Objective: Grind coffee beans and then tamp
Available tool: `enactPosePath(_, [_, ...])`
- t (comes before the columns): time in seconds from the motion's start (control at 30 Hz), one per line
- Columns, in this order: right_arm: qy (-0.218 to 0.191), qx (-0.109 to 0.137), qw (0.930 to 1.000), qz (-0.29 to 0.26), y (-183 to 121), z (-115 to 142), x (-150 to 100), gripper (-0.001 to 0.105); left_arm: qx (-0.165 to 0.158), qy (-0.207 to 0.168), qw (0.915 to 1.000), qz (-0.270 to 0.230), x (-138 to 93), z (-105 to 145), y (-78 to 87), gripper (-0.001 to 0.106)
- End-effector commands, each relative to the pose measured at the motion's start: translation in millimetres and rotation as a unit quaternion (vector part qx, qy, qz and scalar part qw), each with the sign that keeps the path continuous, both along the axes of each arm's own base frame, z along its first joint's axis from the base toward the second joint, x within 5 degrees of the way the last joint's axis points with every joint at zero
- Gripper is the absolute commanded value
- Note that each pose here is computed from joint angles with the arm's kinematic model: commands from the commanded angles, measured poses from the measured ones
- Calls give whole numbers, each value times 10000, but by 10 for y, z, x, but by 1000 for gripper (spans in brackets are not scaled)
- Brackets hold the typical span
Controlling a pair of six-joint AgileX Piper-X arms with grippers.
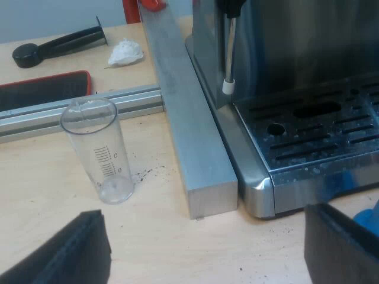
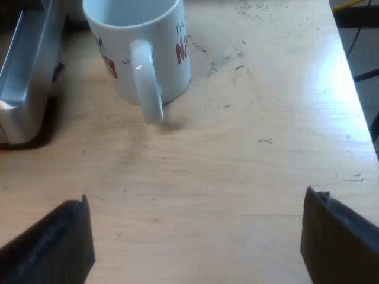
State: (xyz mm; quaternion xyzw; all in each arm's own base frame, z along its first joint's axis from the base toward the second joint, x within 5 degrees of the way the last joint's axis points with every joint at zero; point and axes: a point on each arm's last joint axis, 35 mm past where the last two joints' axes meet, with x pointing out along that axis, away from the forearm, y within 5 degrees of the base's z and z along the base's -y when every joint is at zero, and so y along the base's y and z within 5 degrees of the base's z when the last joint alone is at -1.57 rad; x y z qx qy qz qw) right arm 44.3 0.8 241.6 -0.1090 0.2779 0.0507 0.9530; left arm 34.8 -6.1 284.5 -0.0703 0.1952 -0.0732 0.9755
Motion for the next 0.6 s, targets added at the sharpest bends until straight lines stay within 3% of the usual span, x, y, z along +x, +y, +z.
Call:
enactPosePath(0.03, [-43, -30, 10000, 30, 0, 28, 3, 74, -54, 7, 10000, 59, 31, 5, 1, 70])
enactPosePath(0.37, [-232, 97, 9997, 68, 10, 183, -51, 74, -207, 110, 9995, -218, -33, 58, -19, 70])
enactPosePath(0.6, [-304, 193, 9969, 702, 57, 489, -65, 71, -302, -254, 9961, -790, -170, 316, -40, 76])
